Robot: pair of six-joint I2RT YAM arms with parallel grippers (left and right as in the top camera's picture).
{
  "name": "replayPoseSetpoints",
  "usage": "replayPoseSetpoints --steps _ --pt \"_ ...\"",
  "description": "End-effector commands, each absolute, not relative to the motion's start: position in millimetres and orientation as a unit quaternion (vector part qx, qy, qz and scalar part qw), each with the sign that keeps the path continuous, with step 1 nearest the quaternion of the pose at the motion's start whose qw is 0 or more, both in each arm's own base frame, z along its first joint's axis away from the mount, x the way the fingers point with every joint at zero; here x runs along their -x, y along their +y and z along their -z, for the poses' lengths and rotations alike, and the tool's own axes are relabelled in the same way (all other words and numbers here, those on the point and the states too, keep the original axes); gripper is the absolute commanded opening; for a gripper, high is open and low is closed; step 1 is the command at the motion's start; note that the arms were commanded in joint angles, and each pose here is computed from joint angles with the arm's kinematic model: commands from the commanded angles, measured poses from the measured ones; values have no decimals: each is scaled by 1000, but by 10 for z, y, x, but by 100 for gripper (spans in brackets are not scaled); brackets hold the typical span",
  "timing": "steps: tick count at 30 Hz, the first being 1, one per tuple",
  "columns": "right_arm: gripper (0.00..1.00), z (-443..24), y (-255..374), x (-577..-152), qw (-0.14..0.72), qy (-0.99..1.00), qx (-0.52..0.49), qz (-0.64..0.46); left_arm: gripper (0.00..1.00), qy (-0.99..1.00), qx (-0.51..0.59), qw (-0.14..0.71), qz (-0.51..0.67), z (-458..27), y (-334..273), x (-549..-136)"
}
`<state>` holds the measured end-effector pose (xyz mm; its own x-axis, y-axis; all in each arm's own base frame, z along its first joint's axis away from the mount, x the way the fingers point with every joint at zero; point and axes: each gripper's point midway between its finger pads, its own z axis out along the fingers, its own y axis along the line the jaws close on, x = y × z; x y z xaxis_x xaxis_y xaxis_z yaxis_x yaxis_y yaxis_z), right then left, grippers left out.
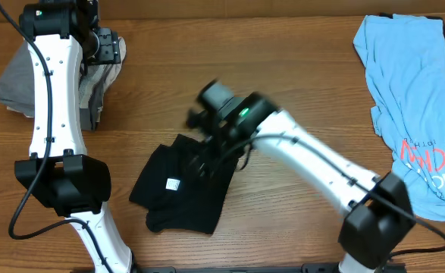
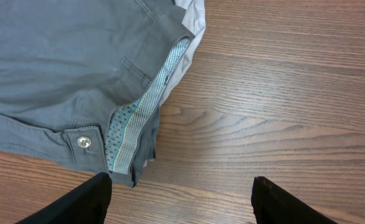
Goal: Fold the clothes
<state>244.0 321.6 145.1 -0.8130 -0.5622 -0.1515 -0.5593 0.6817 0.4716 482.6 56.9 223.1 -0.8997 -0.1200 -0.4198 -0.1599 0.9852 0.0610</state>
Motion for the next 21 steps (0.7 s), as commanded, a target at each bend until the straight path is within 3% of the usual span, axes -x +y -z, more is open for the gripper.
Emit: replayPoseSetpoints --steps 1,4,8,13,18,20,21 --pt "63 -1368 2990 -2615 6 -931 -270 246 74 975 68 207 -43 -2189 560 -4818" --pt "49 -1163 2892 -2575 18 -929 -281 239 74 975 72 207 -42 -2190 561 -4819" --pt "39 -894 2851 -2460 26 -922 -307 233 75 975 72 207 -42 -2190 561 -4819" --pt "38 -701 2794 -2395 15 -912 -362 191 75 975 74 208 -36 -2189 541 -4822" --pt "52 -634 2691 -2592 -24 -922 -363 131 75 975 74 210 -29 -2192 518 -4833" --pt "68 -643 2685 -2704 -38 -931 -338 134 75 975 74 209 -29 -2190 518 -4830" --pt "72 -649 2679 -2759 -44 -935 -323 137 75 975 74 208 -29 -2188 518 -4829"
